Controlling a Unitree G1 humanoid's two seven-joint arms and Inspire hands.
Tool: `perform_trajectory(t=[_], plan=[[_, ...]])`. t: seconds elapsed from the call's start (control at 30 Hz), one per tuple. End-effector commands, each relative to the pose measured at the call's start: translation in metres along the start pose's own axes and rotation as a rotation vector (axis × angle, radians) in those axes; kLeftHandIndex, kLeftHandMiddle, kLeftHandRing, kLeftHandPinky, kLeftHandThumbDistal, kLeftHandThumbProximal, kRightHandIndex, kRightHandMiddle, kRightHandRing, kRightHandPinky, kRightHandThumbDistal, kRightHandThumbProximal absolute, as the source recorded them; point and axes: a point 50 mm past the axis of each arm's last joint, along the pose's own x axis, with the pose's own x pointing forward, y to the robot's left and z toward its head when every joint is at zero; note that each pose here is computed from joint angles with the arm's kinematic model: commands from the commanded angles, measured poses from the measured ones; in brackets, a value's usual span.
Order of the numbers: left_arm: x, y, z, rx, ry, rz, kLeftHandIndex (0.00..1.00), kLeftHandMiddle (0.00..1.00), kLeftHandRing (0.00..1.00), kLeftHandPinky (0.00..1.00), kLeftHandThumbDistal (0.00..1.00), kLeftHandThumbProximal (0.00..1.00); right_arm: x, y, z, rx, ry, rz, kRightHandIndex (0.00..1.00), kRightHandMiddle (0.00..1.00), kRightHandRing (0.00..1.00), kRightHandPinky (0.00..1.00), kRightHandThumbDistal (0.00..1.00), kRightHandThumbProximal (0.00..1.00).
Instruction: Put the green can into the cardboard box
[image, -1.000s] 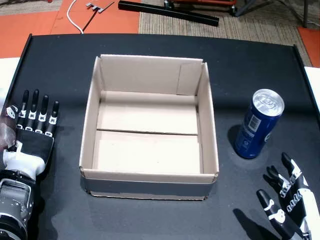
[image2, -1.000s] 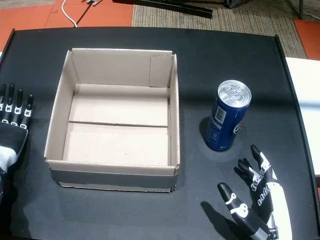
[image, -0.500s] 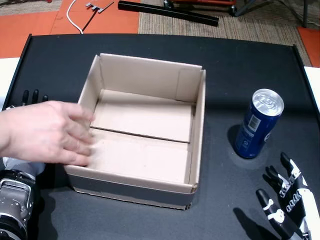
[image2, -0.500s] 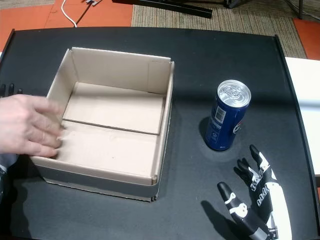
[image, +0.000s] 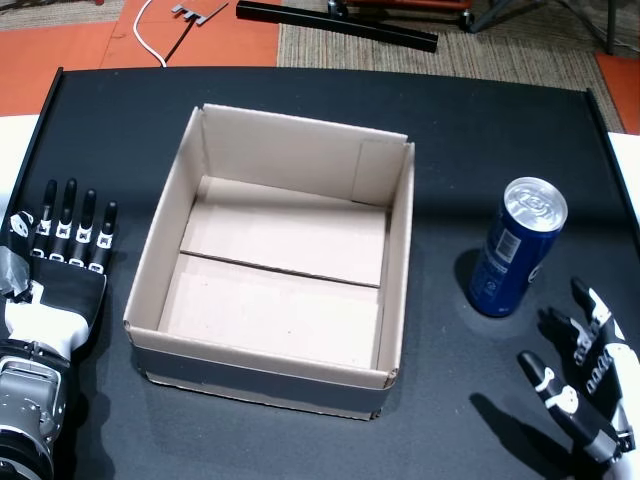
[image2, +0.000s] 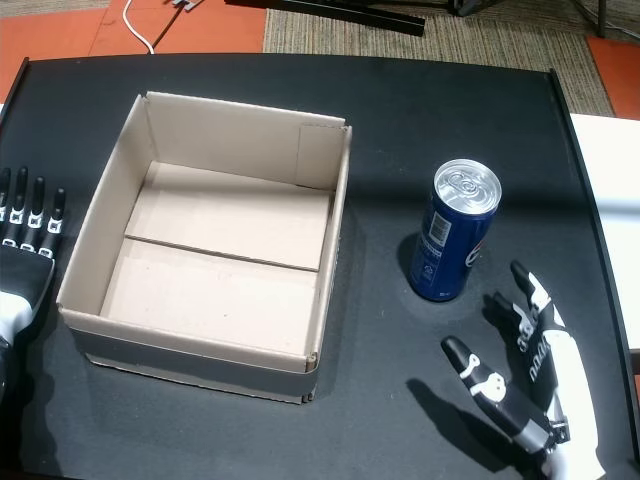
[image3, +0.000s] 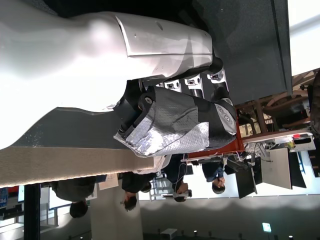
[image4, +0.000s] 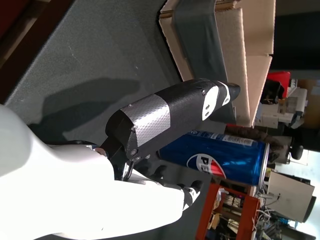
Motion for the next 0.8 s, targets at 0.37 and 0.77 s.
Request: perform_trajectory(t=[0.37, 0.77], plan=[[-0.018, 0.038, -0.014, 0.000, 0.067, 0.167, 0.57, 0.52, 0.59, 0.71, 0.00, 0.51, 0.023, -0.009, 0.011, -0.102, -0.021, 0.055, 0.85, 0.89, 0.94, 1.00, 1.00, 0.57], [-0.020, 0.039, -0.011, 0.003, 0.064, 0.146, 0.50, 0.50, 0.61, 0.78, 0.00, 0.54, 0.053, -0.017, 0.028, -0.057, -0.052, 0.102, 0.87, 0.90, 0.95, 1.00, 1.00, 0.57]])
